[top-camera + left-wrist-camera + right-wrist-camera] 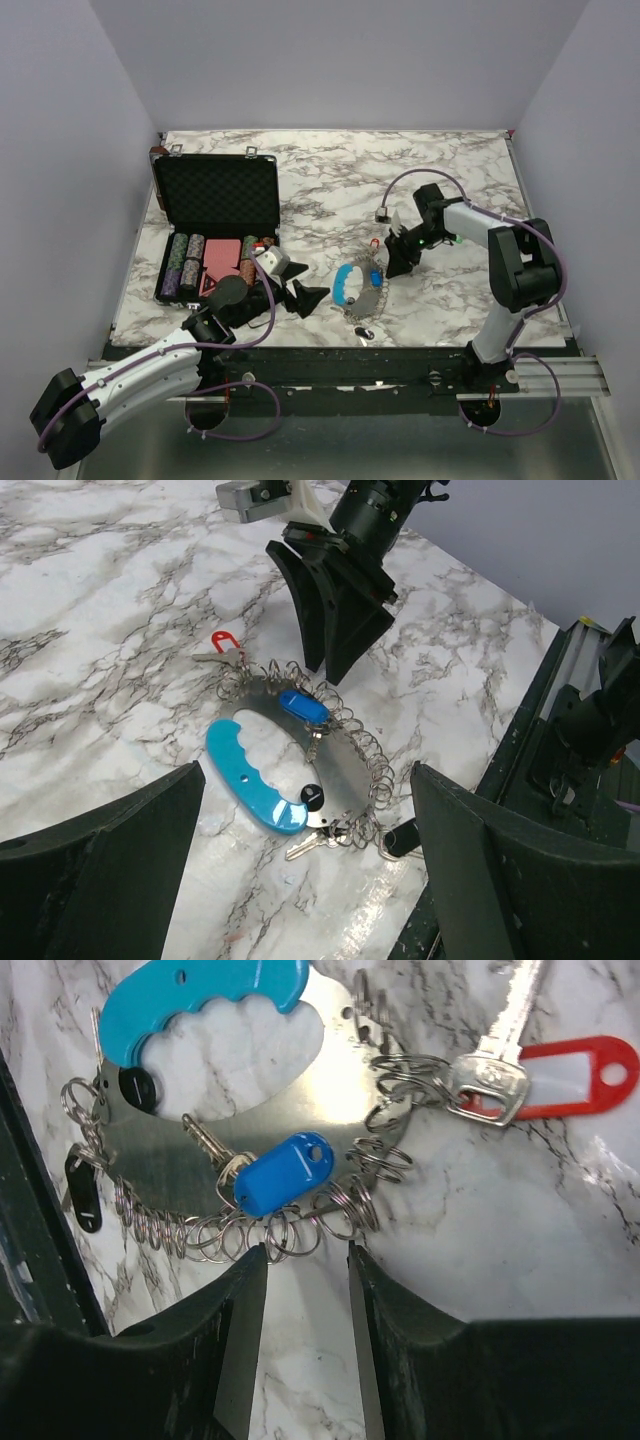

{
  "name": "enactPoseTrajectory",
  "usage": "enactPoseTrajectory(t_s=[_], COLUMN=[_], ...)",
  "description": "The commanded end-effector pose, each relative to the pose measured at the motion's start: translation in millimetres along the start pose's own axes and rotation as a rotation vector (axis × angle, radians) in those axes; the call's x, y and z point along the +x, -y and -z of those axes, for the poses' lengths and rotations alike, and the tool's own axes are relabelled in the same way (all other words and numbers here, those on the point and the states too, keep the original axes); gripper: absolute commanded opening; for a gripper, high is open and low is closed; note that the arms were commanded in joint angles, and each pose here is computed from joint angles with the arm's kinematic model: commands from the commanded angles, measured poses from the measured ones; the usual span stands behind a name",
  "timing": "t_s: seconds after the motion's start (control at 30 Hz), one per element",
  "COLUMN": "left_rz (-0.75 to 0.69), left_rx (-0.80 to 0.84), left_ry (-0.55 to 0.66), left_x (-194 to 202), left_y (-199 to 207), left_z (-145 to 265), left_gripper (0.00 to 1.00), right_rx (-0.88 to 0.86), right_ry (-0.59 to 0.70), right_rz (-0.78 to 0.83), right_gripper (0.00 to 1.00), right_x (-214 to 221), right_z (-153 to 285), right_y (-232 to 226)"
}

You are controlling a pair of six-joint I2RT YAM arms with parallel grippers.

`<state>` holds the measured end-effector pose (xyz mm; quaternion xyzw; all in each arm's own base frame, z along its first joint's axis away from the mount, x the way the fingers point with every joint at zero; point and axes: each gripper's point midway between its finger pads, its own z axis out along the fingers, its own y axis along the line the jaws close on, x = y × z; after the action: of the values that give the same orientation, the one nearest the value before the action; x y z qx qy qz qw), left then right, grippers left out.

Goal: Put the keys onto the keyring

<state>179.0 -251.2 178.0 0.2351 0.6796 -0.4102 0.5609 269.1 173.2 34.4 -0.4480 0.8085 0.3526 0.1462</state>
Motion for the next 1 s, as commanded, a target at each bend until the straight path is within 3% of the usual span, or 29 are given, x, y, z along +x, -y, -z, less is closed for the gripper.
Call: enactPoseTrajectory(t_s=[0.0,0.13,0.33,0.97], left_rz=[0.003,-0.002,-0.005,-0.011], left_rx=[-0.008,-0.010,-0.017,-0.020], left_ry=[0.014,0.013,0.016,0.018], left_x=[-1.2,-1.5,-1.4,-1.1], left_y=[-2.4,-2.6,-4.2,-4.9], left_z=[0.0,0.8,2.7,2.7], left_gripper=[0.92,0.92,0.92,0.92], right_rx=[-0.011,0.026,-0.064,-0.086], right_ry=[0.006,0.008,-0.026,-0.028], right_rz=[0.230,0.500,0.858,0.988], right_gripper=[0.47,0.50,0.55,0.37], right_x=[-1.8,-4.4,8.7,14.9], right_z=[1.9,12.9,14.1,-13.7], right_y=[-8.1,-7.3,-17.8,-6.5])
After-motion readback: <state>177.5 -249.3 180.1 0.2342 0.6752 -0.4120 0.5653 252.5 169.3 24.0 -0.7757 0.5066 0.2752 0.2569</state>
